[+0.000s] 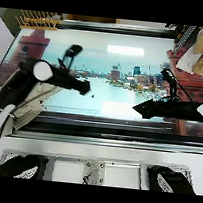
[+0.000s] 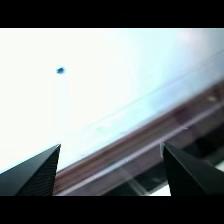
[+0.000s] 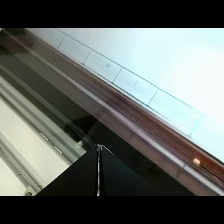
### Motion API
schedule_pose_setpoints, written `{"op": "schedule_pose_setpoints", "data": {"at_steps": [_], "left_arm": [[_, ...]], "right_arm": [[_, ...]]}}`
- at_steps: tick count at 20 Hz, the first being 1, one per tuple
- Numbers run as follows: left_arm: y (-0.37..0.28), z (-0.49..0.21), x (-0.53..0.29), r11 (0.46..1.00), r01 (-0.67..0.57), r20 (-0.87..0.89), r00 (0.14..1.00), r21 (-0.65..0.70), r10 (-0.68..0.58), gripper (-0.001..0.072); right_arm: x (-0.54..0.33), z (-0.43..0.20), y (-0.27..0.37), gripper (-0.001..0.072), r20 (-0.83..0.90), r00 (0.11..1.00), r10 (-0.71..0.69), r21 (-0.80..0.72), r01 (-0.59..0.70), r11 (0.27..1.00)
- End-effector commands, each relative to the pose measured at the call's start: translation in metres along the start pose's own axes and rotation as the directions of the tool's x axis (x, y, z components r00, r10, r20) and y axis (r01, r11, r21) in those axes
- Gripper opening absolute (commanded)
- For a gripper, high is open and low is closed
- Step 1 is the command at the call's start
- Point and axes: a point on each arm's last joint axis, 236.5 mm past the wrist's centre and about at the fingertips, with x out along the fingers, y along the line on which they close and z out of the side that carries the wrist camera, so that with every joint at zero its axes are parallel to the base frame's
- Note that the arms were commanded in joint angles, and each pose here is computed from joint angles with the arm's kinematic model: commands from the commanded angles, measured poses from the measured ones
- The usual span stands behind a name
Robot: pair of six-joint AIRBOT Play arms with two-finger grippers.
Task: Fold the clothes and pants, and hang the long-sleeved shirts on hangers.
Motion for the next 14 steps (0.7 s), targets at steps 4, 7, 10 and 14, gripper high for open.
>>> {"op": "schedule_pose_setpoints", "data": {"at_steps": [4,7,10,14], "left_arm": [[0.266,-0.058,-0.114,0.714,-0.648,-0.192,0.761,-0.265,0.620,0.0679],[0.324,-0.115,-0.114,0.617,-0.689,-0.280,0.722,-0.381,0.633,0.0679],[0.354,-0.166,-0.095,0.574,-0.703,-0.336,0.707,-0.420,0.622,0.0679],[0.355,-0.211,-0.049,0.599,-0.688,-0.378,0.726,-0.410,0.575,0.0680]], "right_arm": [[0.000,0.000,0.000,0.0010,-0.001,1.000,0.001,0.000,-0.001,1.000],[0.000,0.000,0.000,0.0010,-0.001,1.000,0.001,0.000,-0.001,1.000],[0.000,0.000,0.000,0.0010,-0.001,1.000,0.001,0.000,-0.001,1.000],[0.000,0.000,0.000,0.0010,-0.001,1.000,0.001,0.000,-0.001,1.000]]}}
